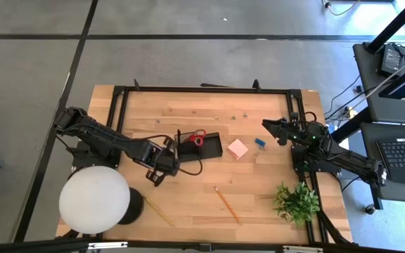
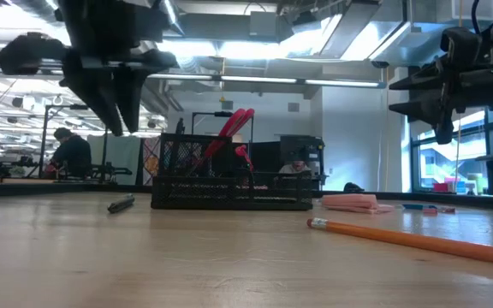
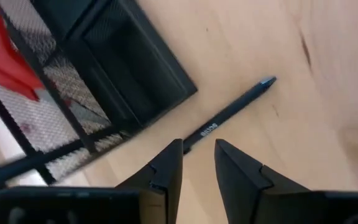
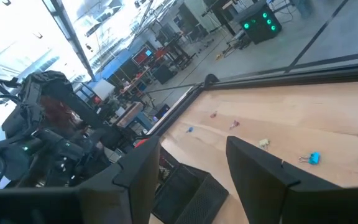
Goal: Pick and place office supplies into organizer
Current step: Put the black pen into the desk organizer
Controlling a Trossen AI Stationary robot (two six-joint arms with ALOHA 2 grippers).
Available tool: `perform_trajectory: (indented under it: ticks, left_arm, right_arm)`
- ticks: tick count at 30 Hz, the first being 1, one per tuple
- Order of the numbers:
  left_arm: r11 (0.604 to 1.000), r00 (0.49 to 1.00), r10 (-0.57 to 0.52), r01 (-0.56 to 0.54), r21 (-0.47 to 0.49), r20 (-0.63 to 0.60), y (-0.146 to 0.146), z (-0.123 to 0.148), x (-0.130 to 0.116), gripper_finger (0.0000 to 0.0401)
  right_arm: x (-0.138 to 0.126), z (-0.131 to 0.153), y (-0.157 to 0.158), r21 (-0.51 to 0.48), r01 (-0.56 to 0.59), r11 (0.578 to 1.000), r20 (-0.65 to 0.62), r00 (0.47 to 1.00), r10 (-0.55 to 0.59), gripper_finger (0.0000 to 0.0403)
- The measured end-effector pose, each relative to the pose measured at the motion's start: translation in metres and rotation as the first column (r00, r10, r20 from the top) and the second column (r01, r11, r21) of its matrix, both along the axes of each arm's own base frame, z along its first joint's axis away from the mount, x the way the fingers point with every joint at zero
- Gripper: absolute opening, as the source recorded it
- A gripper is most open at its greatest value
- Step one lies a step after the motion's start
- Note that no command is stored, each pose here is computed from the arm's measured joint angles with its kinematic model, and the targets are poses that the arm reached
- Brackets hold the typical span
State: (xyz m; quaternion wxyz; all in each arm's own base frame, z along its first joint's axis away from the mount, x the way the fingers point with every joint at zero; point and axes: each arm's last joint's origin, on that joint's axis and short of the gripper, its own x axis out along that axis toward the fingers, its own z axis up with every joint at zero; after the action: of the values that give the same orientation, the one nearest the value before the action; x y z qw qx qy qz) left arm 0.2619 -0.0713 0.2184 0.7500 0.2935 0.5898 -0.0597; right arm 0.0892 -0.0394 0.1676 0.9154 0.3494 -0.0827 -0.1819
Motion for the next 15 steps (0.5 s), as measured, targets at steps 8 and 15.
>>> perform_trajectory:
  ticks: [8, 15]
  left_arm:
    - [0.953, 0.951, -0.304, 0.302, -0.034, -0.059, -0.001, -0.009, 0.001, 0.0088]
    - [0.909, 0.909, -0.416, 0.413, -0.06, -0.029, 0.004, -0.023, 0.003, 0.0073]
  right_arm:
    - [0.0, 0.0, 0.0, 0.019, 0.0, 1.0, 0.008, 1.0, 0.0, 0.019]
    - [0.0, 0.0, 0.0, 0.019, 0.001, 1.0, 0.008, 1.0, -0.001, 0.019]
